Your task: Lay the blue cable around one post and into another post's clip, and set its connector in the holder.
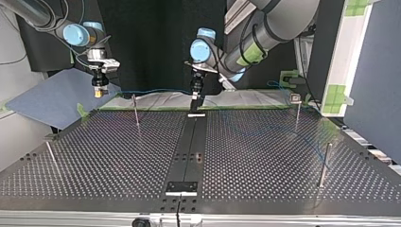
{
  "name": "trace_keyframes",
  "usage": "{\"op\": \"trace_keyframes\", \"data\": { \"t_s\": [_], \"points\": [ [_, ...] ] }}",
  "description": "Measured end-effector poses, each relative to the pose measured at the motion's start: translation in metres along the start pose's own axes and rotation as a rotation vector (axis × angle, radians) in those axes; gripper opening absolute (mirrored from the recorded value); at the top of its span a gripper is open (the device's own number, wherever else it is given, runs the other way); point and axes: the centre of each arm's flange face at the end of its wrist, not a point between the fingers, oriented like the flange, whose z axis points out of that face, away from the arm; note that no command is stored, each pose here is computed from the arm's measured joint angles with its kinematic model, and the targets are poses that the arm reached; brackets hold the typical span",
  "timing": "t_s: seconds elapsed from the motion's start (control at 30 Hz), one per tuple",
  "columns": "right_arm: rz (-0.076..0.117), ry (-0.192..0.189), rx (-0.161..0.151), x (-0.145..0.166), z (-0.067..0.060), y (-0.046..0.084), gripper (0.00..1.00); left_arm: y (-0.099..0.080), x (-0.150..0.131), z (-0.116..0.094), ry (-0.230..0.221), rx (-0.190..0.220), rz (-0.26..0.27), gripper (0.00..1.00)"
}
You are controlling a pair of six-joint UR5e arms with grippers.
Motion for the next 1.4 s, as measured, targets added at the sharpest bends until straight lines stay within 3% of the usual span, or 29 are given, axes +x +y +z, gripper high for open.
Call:
{"op": "trace_keyframes", "data": {
  "t_s": [0.03,0.43,0.7,1.17,1.4],
  "points": [
    [0.000,0.000,0.000,0.000,0.000,0.000,0.00,0.000,0.000,0.000,-0.001,0.000,-0.001,0.00],
    [0.000,-0.001,-0.002,0.000,0.000,0.000,0.00,-0.001,0.000,0.002,-0.005,0.022,-0.013,0.00],
    [0.001,0.002,-0.005,0.001,0.000,0.003,0.00,-0.006,0.000,0.001,-0.003,0.059,-0.007,0.00],
    [0.042,0.022,-0.080,0.011,-0.003,0.042,0.00,-0.029,0.004,-0.003,-0.026,0.116,-0.028,0.00],
    [0.046,0.031,-0.110,0.019,0.002,0.062,0.00,-0.044,0.011,0.010,-0.033,0.147,-0.053,0.00]
  ]
}}
